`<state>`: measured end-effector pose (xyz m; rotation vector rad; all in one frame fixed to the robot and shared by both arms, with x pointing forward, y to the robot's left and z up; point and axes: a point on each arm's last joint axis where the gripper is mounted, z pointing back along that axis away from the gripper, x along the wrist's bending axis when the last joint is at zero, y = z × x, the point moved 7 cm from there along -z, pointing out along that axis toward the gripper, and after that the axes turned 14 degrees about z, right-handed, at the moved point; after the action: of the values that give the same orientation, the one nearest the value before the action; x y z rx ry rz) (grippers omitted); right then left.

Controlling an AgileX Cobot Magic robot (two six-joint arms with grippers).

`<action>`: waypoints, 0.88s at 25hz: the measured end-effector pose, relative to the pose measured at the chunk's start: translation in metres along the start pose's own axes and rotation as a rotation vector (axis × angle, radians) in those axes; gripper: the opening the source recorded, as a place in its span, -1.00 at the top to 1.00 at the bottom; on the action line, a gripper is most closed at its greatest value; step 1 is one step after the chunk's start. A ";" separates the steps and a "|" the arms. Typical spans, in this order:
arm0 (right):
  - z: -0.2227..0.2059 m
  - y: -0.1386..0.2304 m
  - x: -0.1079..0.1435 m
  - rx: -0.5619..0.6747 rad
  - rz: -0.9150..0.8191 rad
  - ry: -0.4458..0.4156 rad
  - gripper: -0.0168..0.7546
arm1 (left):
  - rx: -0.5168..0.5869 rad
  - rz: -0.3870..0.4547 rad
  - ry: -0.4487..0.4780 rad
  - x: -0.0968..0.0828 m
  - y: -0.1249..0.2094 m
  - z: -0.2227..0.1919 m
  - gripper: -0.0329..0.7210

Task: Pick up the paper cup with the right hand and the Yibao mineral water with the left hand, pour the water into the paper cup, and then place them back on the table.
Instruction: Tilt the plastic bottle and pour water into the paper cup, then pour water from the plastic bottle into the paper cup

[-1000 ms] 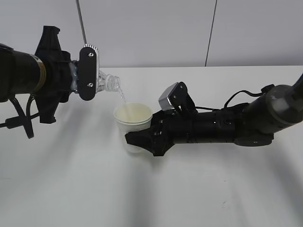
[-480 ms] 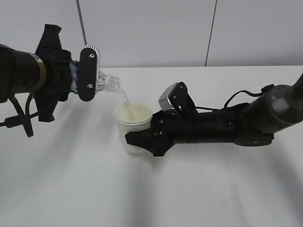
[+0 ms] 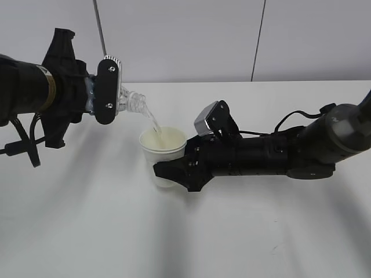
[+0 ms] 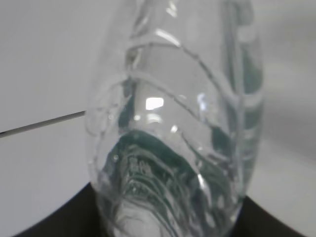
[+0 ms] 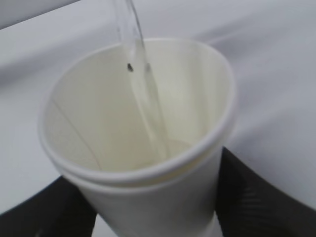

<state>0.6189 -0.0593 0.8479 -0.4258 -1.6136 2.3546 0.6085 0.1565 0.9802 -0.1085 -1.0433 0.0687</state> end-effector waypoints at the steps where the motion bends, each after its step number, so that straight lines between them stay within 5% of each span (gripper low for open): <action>1: 0.000 0.000 0.000 0.000 0.000 0.000 -0.37 | 0.001 0.000 0.000 0.000 0.000 0.000 0.04; 22: 0.000 0.001 0.000 0.004 0.001 0.000 -0.36 | 0.001 -0.037 -0.018 0.003 0.000 0.000 0.04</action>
<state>0.6189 -0.0595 0.8473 -0.4262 -1.6086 2.3581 0.6099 0.1568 0.9826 -0.0880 -1.0625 0.0362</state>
